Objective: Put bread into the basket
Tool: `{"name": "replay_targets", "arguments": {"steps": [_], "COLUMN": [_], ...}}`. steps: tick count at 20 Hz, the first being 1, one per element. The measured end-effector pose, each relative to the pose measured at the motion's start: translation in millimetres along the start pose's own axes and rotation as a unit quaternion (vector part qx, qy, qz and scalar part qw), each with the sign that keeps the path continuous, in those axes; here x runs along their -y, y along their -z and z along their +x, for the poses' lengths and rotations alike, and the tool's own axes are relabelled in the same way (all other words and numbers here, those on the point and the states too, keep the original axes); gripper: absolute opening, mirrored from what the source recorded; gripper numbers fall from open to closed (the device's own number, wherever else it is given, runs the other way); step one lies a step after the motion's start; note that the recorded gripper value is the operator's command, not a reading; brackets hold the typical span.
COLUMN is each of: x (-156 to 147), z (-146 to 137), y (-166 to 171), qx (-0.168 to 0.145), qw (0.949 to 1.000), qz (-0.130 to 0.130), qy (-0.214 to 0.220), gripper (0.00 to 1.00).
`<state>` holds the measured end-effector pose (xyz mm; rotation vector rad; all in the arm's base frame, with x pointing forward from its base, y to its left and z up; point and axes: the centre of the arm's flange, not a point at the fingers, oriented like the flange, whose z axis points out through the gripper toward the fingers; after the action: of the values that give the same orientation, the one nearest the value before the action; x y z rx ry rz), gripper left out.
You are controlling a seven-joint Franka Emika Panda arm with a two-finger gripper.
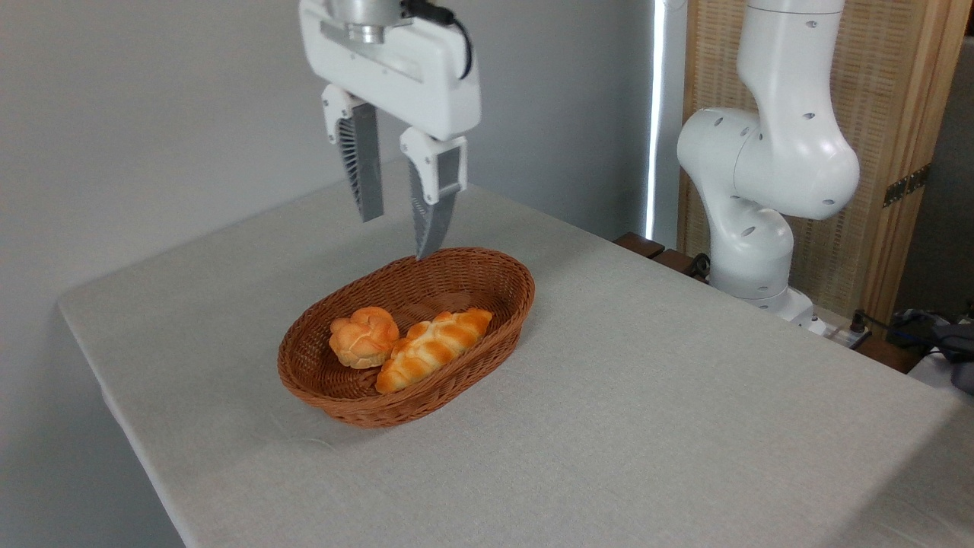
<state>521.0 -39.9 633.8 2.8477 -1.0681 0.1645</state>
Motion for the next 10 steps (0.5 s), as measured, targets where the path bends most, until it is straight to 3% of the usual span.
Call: {"name": "replay_targets", "arguments": {"steps": [3,10], "x": [3.9,15.2], "z": [16.6,20.1], "y": [-9.0,-10.6], "qx": [0.014,0.018], "qw": [0.9999,0.9996], "qz": [-0.004,-0.006], "qy": [0.0,-0.019], "gripper": [1.0,1.0]}}
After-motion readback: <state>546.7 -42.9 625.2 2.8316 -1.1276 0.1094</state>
